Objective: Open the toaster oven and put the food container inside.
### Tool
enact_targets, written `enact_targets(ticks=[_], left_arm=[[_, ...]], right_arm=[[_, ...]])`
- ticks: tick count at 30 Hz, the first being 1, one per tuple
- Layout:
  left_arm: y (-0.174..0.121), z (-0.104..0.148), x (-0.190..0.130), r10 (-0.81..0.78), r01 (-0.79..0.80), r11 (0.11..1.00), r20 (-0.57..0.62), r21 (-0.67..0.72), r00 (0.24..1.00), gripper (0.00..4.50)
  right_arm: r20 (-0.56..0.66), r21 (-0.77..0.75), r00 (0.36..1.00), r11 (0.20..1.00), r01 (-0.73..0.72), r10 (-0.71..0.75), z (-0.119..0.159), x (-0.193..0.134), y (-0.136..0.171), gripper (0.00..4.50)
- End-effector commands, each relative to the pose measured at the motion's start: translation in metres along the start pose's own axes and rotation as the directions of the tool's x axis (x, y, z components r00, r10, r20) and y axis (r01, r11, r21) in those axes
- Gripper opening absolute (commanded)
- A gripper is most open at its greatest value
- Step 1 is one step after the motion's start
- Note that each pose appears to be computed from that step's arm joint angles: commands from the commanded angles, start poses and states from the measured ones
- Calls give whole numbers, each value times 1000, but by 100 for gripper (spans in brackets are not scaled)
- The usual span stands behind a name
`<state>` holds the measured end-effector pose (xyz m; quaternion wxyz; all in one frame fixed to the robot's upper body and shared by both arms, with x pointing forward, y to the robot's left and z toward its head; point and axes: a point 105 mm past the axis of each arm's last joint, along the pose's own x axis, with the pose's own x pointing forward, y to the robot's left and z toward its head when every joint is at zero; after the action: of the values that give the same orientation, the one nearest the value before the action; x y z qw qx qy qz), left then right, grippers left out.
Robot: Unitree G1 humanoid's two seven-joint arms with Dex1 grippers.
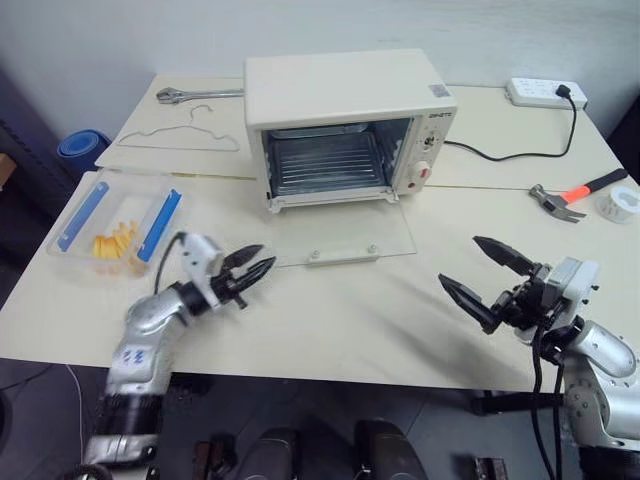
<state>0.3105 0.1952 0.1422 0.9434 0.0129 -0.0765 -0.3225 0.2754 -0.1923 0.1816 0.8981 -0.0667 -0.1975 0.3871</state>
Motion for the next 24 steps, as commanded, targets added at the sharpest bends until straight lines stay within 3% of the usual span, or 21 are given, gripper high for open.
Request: enact_targets(ticks=[1,6,13,17,21,24], left_arm=[[31,29,-54,248,-251,968,80,27,965,308],[41,33,-129,507,-508,861,68,-3,859,446],[39,20,-223,811,-809,581,-16,-92,585,446],[45,26,-230,847,-844,511,-71,-165,527,446],[58,57,-200,813,-783,545,-42,-301,581,446],[77,58,-185,823,-818,471,-169,-330,542,446]], right_arm=[[63,-11,996,998,-56,57,4,16,5,450],[123,-17,984,992,-126,127,3,36,11,450],[192,-17,953,972,-234,232,2,59,24,450],[193,-2,945,964,-267,263,-2,61,31,450],[182,14,943,958,-287,280,-5,61,32,450],[177,13,944,958,-286,280,-6,63,29,450]])
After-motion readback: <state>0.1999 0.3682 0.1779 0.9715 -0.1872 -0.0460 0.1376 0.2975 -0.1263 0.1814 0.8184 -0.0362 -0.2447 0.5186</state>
